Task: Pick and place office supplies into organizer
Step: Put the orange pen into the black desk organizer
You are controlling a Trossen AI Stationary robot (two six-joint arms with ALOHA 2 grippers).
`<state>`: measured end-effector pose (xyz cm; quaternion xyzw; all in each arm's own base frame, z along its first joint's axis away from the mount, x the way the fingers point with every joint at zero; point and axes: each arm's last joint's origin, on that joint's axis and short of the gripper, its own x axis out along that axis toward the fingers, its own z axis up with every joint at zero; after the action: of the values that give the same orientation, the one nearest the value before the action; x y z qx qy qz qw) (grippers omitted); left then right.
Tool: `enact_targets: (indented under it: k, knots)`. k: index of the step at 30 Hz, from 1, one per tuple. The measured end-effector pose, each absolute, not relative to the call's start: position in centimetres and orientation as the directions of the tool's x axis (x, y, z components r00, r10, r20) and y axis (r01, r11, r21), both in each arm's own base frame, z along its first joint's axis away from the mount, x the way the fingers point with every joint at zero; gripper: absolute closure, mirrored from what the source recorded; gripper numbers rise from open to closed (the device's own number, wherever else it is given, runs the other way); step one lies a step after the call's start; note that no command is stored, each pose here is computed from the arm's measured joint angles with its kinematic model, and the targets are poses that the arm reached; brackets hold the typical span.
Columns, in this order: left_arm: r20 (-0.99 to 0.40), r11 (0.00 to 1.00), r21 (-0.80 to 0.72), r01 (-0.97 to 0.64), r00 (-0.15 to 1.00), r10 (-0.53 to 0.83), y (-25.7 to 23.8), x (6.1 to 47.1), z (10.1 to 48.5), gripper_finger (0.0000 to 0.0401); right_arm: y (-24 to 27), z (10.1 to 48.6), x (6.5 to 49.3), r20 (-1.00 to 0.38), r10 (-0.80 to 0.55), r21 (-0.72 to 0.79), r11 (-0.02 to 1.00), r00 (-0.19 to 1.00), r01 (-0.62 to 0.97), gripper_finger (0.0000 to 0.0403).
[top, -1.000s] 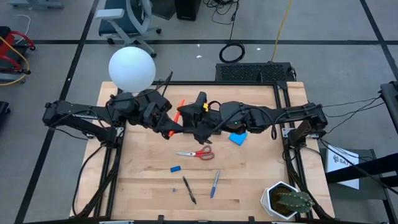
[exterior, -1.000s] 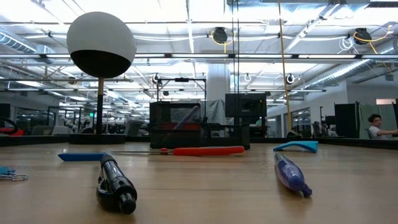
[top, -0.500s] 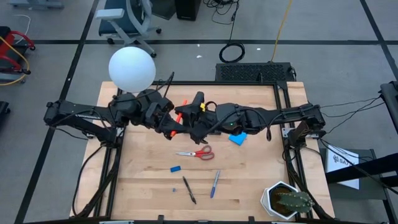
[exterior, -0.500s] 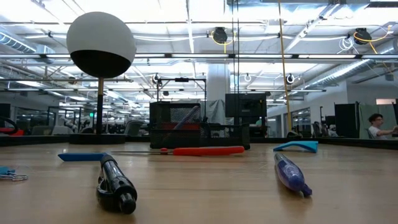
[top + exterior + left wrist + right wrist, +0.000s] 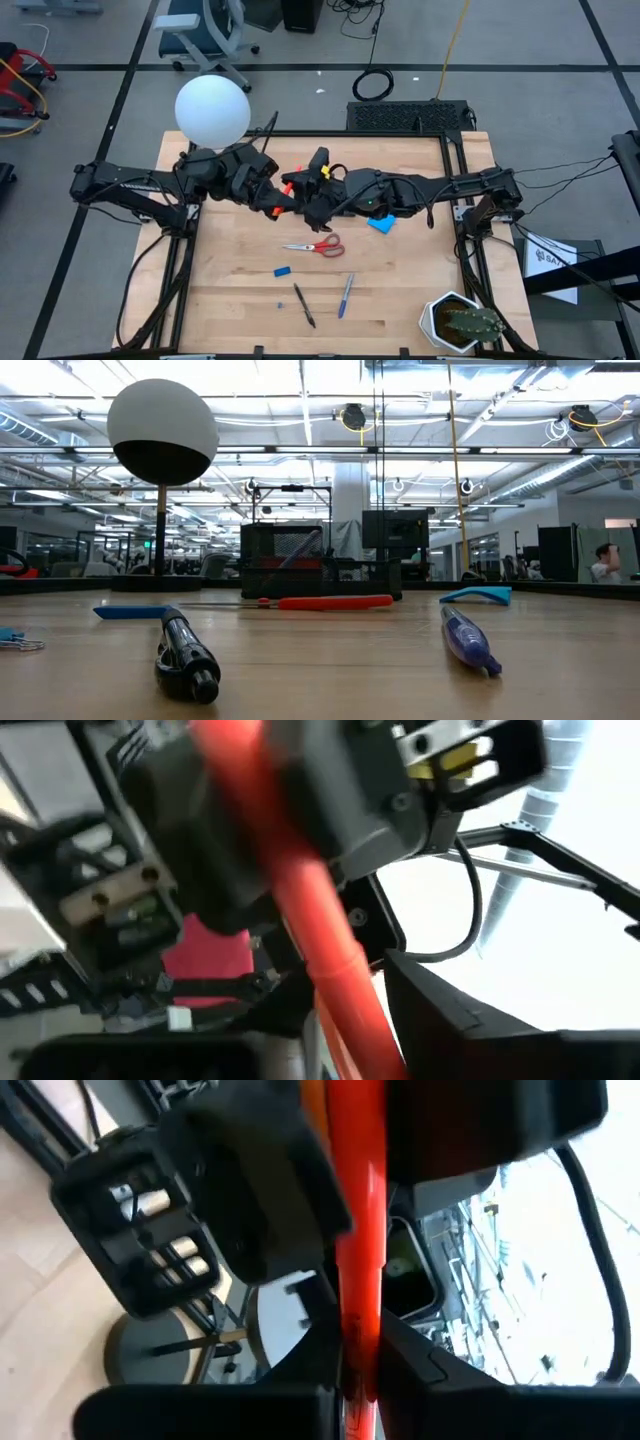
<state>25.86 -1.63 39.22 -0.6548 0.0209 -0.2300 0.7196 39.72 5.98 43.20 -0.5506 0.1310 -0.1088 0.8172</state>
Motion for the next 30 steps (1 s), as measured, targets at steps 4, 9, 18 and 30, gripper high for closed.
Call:
enact_targets:
  k: [4,9,18,30]
  knots:
    - [0.265,0.07,-0.949,0.307,0.899,-0.349,-1.3,25.9,39.2,0.0249,6.0,43.2,39.7,-0.091,-0.318,-0.913,0.404,0.944,0.048,0.038]
    - [0.259,0.127,-0.94,0.318,0.903,-0.343,-0.6,25.8,39.2,0.0208,6.2,43.4,39.7,-0.078,-0.329,-0.895,0.438,0.941,0.079,0.038]
    - [0.188,0.266,-0.927,0.266,0.94,-0.283,1.2,23.8,39.5,0.0183,6.2,43.4,39.4,-0.081,-0.386,-0.872,0.474,0.919,0.122,0.038]
    - [0.117,0.463,-0.88,0.112,0.993,-0.017,2.9,18.4,40.6,0.0181,6.0,43.7,39.3,-0.069,-0.399,-0.67,0.698,0.914,0.254,0.038]
